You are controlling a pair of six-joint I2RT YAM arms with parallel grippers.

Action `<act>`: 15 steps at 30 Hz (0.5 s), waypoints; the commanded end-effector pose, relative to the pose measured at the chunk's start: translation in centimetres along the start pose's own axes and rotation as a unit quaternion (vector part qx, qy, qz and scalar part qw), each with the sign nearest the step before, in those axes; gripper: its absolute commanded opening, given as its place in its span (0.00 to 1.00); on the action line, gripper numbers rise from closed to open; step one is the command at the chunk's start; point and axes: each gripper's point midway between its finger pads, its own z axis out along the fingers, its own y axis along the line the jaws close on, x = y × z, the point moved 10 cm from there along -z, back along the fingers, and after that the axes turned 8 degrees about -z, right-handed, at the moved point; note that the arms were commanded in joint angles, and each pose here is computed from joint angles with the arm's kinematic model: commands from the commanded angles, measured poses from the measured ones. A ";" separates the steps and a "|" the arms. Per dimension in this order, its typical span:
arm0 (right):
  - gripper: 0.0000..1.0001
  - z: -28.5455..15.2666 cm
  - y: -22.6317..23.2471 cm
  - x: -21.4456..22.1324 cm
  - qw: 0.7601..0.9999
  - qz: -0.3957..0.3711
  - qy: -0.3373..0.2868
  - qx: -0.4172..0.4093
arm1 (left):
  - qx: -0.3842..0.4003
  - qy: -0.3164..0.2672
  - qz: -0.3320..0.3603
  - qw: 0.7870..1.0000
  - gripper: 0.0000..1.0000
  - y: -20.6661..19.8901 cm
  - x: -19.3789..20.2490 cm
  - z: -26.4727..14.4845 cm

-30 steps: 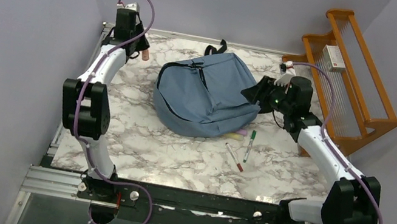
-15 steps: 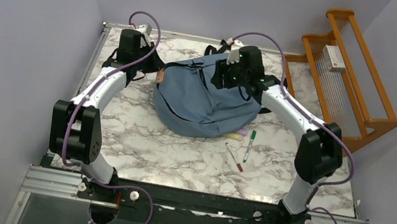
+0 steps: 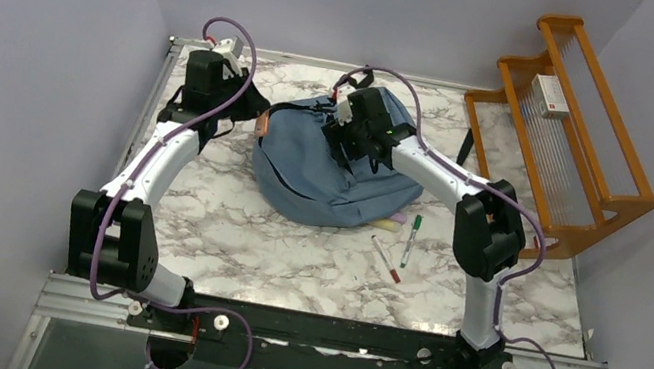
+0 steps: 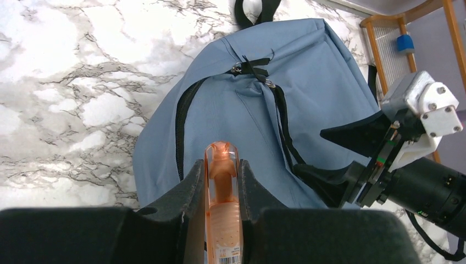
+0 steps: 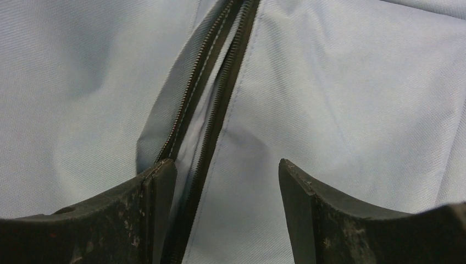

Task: Pack the student bag
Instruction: Pick up the stationery from the center of the board.

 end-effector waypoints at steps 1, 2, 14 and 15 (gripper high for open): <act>0.75 -0.1 1.2 -0.6 0.999 -0.036 0.004 -0.007 | 0.007 -0.011 0.012 1.000 0.00 -0.3 -0.7 0.0; 0.76 -0.1 1.5 -0.7 0.999 -0.037 0.000 -0.014 | 0.007 -0.011 0.013 1.000 0.00 -0.3 -0.8 0.0; 0.63 1.3 0.5 -0.1 0.995 -0.048 0.045 0.074 | 0.010 -0.002 0.003 1.000 0.00 0.0 -0.4 0.5; 0.58 1.4 0.4 0.0 0.994 -0.049 0.050 0.081 | 0.010 -0.001 0.003 1.000 0.00 0.0 -0.4 0.5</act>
